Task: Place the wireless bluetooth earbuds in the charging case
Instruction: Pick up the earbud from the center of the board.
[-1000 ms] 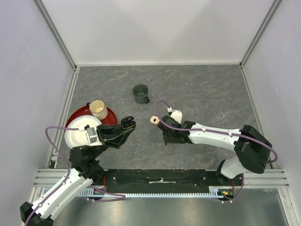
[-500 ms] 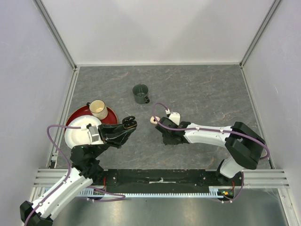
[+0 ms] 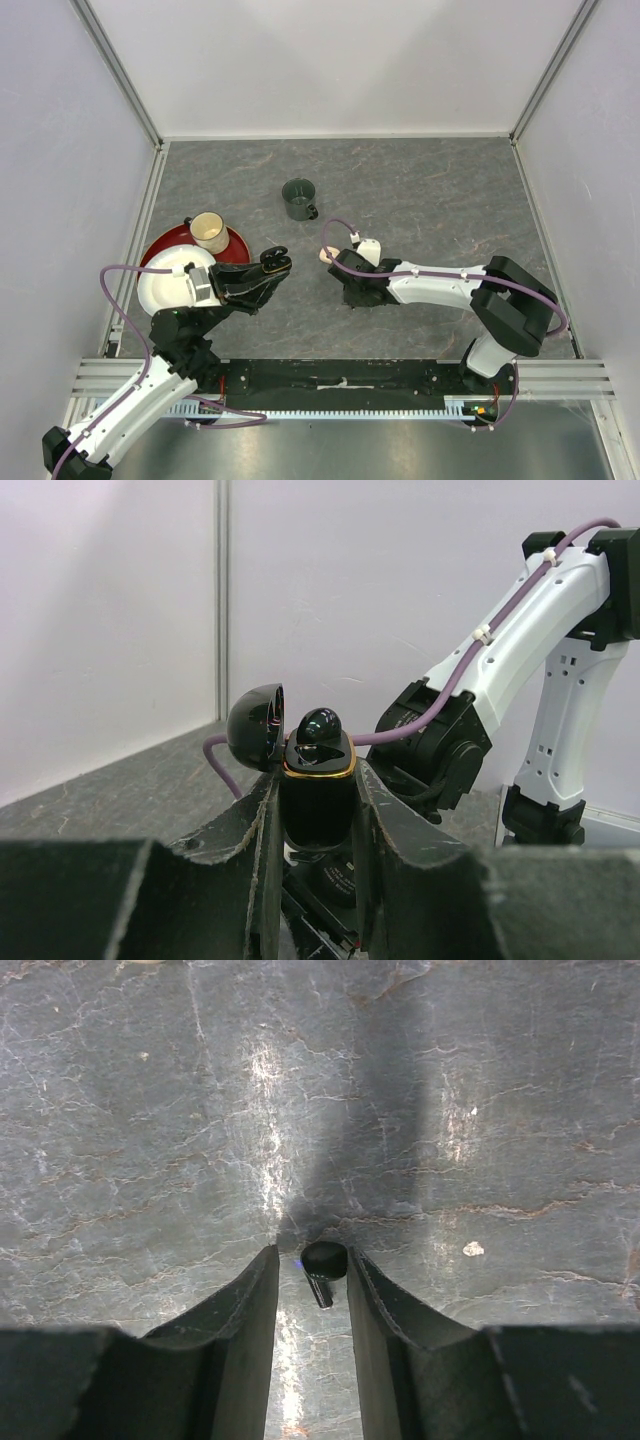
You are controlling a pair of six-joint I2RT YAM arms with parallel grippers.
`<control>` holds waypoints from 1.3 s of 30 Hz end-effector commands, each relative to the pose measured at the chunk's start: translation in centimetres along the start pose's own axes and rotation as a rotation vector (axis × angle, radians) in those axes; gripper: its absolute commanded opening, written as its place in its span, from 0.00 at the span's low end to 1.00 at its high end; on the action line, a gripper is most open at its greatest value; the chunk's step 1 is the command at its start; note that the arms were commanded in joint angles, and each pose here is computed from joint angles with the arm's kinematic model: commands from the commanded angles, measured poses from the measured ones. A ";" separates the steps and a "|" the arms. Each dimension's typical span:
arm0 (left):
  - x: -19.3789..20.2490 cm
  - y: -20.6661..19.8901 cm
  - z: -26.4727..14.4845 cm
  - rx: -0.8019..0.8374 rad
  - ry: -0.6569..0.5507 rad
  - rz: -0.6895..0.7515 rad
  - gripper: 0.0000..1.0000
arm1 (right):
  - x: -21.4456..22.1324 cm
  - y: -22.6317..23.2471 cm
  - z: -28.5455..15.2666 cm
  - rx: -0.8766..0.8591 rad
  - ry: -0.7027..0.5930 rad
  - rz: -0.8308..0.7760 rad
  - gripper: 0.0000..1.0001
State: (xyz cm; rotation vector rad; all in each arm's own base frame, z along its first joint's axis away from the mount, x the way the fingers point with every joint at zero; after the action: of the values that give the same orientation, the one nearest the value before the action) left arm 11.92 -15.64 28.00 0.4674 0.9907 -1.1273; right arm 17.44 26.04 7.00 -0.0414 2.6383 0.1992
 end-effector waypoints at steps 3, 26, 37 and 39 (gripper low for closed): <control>-0.7 0.1 0.3 -0.003 -0.033 0.045 0.02 | -0.4 0.3 0.4 0.014 -0.028 0.027 0.37; -0.6 0.2 0.2 -0.011 -0.033 0.030 0.02 | -0.6 -1.4 0.2 0.114 -0.066 0.035 0.20; -1.0 0.0 0.3 -0.009 -0.042 0.023 0.02 | -0.5 -3.9 -0.3 0.183 -0.150 0.194 0.40; -0.9 0.0 0.3 -0.009 -0.039 0.020 0.02 | -0.4 -3.8 -0.3 0.179 -0.132 0.157 0.42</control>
State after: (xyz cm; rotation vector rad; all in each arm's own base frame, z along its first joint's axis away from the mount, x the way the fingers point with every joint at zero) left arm 12.00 -15.67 27.93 0.4645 0.9966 -1.1264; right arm 17.78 22.63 6.67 0.2300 2.5307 0.0498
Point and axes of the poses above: each gripper's point midway between its finger pads, its own z axis out along the fingers, its own y axis along the line the jaws close on, x = y × z, the point moved 6 cm from there along -z, back along the fingers, and after that the axes turned 6 degrees about -z, right-handed, at the moved point
